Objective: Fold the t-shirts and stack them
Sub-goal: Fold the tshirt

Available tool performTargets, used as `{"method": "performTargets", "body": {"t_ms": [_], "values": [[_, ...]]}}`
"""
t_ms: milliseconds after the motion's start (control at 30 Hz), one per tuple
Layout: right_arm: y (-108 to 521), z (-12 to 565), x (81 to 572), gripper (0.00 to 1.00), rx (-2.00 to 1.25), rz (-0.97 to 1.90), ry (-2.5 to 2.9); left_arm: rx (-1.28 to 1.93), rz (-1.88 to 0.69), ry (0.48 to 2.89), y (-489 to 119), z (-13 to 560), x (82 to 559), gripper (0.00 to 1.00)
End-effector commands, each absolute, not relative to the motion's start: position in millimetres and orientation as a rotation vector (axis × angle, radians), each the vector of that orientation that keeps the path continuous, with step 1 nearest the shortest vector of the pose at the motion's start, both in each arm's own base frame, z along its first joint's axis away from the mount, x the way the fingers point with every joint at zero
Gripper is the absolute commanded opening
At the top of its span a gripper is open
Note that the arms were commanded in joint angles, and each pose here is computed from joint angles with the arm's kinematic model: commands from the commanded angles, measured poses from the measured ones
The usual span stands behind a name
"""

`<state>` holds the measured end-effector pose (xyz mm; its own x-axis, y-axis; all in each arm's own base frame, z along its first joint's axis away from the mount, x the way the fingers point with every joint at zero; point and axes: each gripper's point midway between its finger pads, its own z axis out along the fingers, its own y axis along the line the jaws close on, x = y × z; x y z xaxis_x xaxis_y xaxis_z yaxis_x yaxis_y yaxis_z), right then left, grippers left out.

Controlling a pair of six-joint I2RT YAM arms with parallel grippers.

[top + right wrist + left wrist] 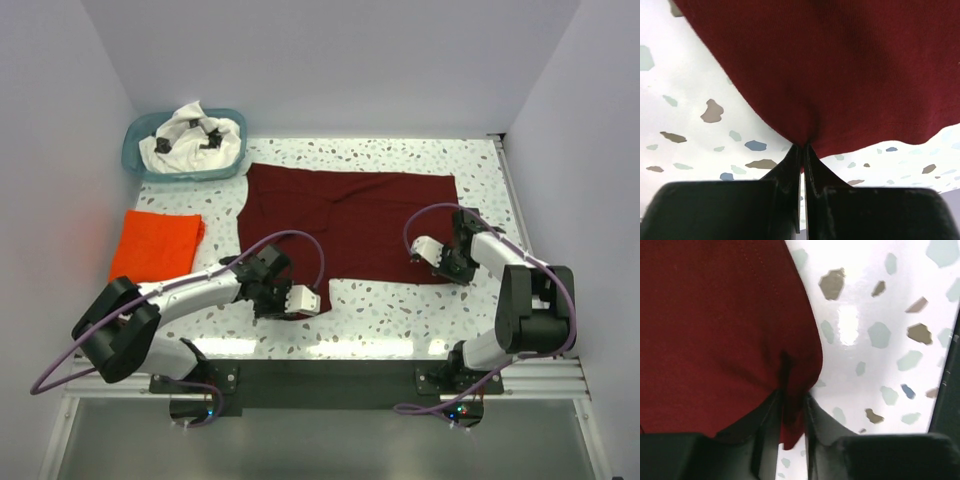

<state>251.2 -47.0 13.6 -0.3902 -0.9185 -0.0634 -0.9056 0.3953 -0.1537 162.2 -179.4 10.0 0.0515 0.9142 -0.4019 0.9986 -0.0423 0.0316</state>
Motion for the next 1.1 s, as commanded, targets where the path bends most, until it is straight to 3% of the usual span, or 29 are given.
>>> {"method": "performTargets", "body": {"t_ms": [0, 33, 133, 400, 733, 1067], "values": [[-40.4, 22.5, 253.2, 0.00, -1.676, -0.079, 2.468, 2.152, -0.482, 2.033, -158.9, 10.0, 129.9, 0.26], [-38.0, 24.3, 251.1, 0.00, -1.683, -0.058, 2.460, 2.148, -0.503, 2.034, -160.3, 16.1, 128.2, 0.16], [-34.0, 31.8, 239.9, 0.00, -1.711, -0.015, 2.447, 2.150, -0.606, 2.006, -168.9, 44.0, 116.7, 0.00], [-25.5, 61.5, 205.3, 0.00, -1.795, 0.061, 2.382, 2.138, -0.681, 1.948, -177.9, 115.6, 109.6, 0.00], [-23.7, 81.7, 256.4, 0.00, -1.778, 0.147, 2.397, 2.039, -0.425, 1.909, -181.0, 164.8, 249.3, 0.00], [-32.7, 78.2, 308.2, 0.00, -1.783, 0.214, 2.441, 2.023, -0.347, 1.905, -184.8, 159.7, 366.1, 0.00]]}}
